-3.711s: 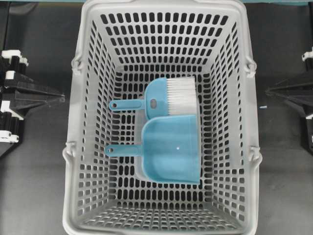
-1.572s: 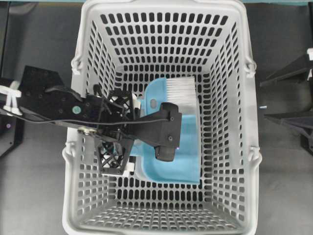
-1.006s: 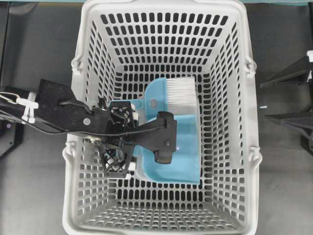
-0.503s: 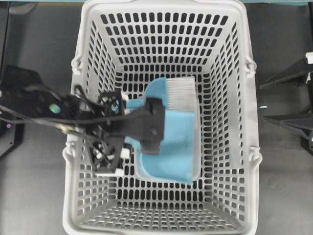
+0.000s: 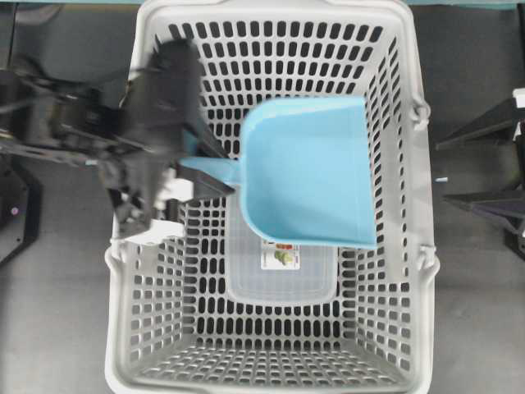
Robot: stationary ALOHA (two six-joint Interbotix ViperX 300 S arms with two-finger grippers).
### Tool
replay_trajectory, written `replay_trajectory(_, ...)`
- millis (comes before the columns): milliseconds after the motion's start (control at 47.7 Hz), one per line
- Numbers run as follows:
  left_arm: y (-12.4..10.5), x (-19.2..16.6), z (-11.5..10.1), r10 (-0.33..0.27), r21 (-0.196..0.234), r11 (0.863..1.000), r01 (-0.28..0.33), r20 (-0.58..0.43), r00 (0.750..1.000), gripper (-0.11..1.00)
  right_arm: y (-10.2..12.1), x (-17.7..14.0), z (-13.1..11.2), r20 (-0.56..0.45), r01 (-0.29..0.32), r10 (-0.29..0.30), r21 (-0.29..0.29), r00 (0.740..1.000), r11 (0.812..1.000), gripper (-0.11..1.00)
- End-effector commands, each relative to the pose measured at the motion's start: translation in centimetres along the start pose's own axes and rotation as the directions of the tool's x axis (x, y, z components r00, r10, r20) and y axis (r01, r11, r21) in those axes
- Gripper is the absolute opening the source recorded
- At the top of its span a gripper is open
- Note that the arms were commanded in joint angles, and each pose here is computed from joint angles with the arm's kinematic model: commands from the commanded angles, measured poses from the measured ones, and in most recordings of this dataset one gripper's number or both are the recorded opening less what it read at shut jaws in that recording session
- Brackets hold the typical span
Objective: Pick up the dustpan from the shopping basket with the left arm.
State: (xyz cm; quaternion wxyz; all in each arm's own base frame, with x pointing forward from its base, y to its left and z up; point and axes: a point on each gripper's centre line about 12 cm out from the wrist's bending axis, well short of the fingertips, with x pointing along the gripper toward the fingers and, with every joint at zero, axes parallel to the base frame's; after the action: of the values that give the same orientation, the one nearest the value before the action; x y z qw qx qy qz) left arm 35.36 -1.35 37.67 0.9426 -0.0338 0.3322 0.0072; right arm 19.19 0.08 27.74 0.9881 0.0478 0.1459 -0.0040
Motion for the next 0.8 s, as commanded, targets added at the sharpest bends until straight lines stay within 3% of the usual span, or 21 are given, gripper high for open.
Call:
replay_trajectory(0,-0.1,-1.9,0.6,-0.011,0.005,1.0,0.011,0.088,0.996,0.28,0.1,0.0,0.5,0.018,-0.003,0.002,0.008,1.0,1.0,0.79)
replay_trajectory(210,-0.2,-2.9,0.3,-0.021,0.009,1.0,0.02,0.153,0.988,0.28,0.1,-0.1,0.6,0.021,-0.003,0.002,0.006,1.0,1.0,0.79)
replay_trajectory(776,-0.5,-2.6,0.0,-0.029,0.015,1.0,0.027,0.145,0.989,0.28,0.1,-0.3,0.5,0.029,-0.004,0.003,0.007,1.0,1.0,0.79)
